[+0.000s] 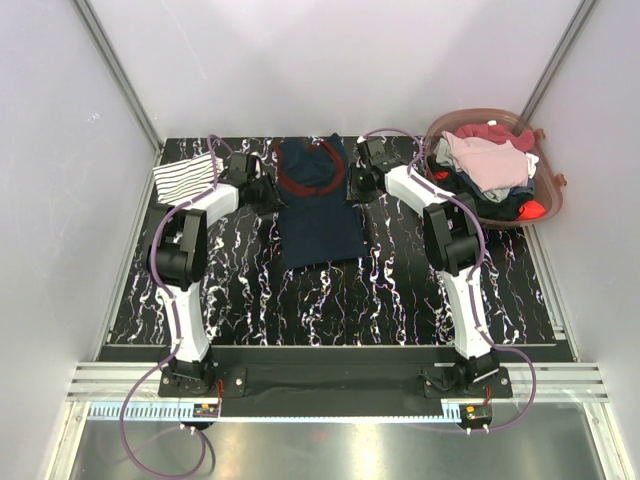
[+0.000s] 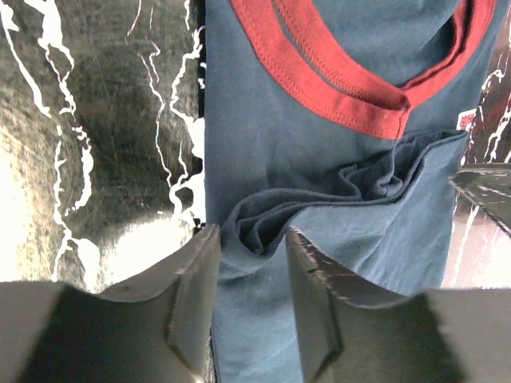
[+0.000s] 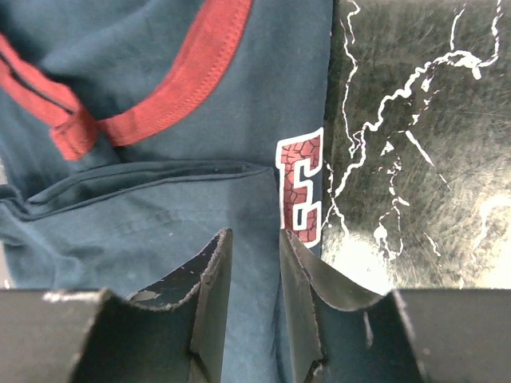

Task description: Fold and stack the tank tops

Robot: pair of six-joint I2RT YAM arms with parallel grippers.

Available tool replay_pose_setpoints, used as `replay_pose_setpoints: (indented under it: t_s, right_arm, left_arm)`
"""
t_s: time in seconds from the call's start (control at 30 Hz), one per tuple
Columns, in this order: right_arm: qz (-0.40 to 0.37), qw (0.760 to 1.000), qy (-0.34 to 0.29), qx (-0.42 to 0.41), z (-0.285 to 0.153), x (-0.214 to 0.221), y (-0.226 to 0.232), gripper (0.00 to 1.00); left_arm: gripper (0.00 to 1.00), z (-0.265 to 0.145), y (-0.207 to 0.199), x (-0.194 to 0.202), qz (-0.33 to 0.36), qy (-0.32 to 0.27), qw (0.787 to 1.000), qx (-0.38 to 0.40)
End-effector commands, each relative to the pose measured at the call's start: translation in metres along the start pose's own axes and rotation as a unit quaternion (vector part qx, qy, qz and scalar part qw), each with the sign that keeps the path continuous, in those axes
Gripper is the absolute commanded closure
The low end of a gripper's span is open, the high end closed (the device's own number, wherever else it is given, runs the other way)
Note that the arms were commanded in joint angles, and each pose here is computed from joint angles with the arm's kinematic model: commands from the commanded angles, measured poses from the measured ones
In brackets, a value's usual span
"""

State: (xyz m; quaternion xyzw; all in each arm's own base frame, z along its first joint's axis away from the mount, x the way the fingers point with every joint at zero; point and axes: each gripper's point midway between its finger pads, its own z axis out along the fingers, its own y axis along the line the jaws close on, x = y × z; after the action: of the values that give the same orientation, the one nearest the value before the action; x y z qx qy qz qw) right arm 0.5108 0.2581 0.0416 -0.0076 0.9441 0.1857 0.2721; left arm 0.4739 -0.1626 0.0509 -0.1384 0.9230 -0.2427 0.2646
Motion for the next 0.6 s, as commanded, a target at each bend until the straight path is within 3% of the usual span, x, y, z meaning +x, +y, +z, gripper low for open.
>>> replay_pose_setpoints:
  t_s: [0.0,0.1,0.2,0.27,0.33,0.4,0.57]
  right_arm:
    - [-0.003,1.0,0.0,-0.005,0.001,-0.006,0.003,0.63]
    - [-0.001,1.0,0.006,-0.002,0.007,-0.003,0.0,0.69]
    - [-0.002,1.0,0.007,-0.009,0.009,-0.002,0.002,0.85]
    - [-0.003,1.0,-0.001,-0.009,0.004,-0.006,0.002,0.89]
    - [-0.01,1.0,-0.014,-0.009,-0.003,-0.013,0.005,0.94]
    - [-0.01,1.0,-0.021,-0.006,-0.007,-0.015,0.004,1.0]
    - [-0.017,0.998,-0.052,-0.015,-0.027,-0.028,0.011,1.0]
  left_arm:
    - [0.61,-0.001,-0.013,-0.023,0.017,-0.03,0.999,0.014]
    - [0.66,0.002,-0.013,-0.022,0.015,-0.025,0.999,0.016]
    - [0.81,0.002,-0.016,-0.024,0.018,-0.024,0.999,0.021]
    - [0.94,0.0,-0.017,-0.024,0.02,-0.025,0.999,0.022]
    - [1.0,-0.003,-0.016,-0.026,0.023,-0.03,0.999,0.019]
    - [1.0,-0.007,-0.019,-0.028,0.028,-0.035,0.999,0.021]
    - [1.0,-0.017,-0.025,-0.031,0.038,-0.042,0.998,0.021]
